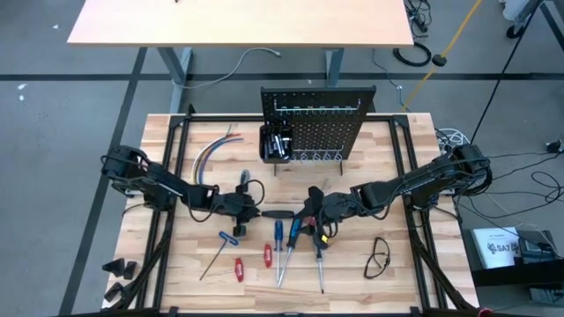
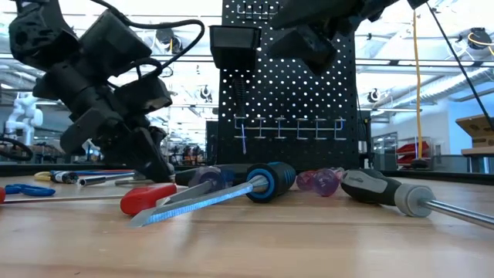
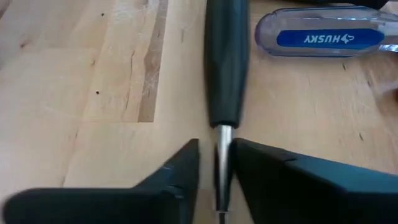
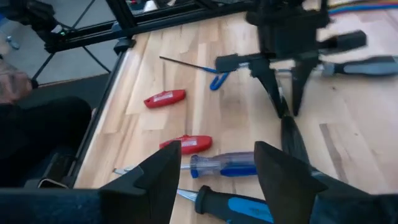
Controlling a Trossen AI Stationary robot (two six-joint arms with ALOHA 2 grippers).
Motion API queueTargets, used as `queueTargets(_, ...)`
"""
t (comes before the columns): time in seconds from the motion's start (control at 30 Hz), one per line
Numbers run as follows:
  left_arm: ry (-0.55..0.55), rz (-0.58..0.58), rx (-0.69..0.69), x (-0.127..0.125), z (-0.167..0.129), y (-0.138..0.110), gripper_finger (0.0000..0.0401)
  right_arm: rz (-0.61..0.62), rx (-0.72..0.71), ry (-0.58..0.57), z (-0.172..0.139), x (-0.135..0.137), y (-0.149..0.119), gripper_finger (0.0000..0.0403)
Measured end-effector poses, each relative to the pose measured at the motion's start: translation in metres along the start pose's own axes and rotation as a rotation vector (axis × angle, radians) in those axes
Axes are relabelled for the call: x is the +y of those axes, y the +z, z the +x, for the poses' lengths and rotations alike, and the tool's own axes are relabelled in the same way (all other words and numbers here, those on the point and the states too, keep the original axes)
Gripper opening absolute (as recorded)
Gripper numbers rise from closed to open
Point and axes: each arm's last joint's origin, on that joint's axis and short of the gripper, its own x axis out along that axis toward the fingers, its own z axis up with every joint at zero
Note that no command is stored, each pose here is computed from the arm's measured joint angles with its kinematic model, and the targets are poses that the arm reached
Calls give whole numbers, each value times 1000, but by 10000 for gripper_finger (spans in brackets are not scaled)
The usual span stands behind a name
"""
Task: Hang tools onto peg board
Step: Hang the black nut driver on the peg board
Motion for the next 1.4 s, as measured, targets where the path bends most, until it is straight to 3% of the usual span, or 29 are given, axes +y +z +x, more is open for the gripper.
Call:
queueTargets(0.1, -9, 14, -10, -1, -1, 1, 30, 40, 48, -8, 0, -1, -5, 197)
queueTargets(0.23, -39, 33, -64, -6, -11, 14, 28, 92, 132, -36, -1, -1, -14, 196)
queueTargets(0.33, -67, 84, -233, -15, -31, 44, 28, 111, 187, -58, -5, 0, -19, 197)
queueTargets(0.43, -38, 128, -349, -23, -56, 56, 28, 101, 166, -100, -14, 5, -17, 196)
queueTargets(0.6, 0, 139, -567, -32, -101, 74, 28, -12, 3, -217, -44, 25, -7, 196)
queueTargets(0.8, -74, 124, -758, -46, -122, 85, 28, -115, -257, -361, -60, 56, -1, 196)
queueTargets(0.87, -91, 136, -804, -51, -121, 88, 28, -153, -326, -330, -54, 64, 3, 196)
queueTargets(1.07, -142, 109, -927, -63, -117, 93, 28, -359, -567, -61, -26, 87, 14, 196)
queueTargets(1.23, -211, 122, -989, -67, -117, 96, 28, -576, -716, -112, -15, 90, 16, 196)
queueTargets(1.3, -212, 131, -1008, -67, -119, 97, 28, -577, -715, -124, -11, 89, 14, 196)
queueTargets(1.4, -189, 163, -1036, -66, -120, 98, 28, -456, -688, -137, -8, 87, 11, 196)
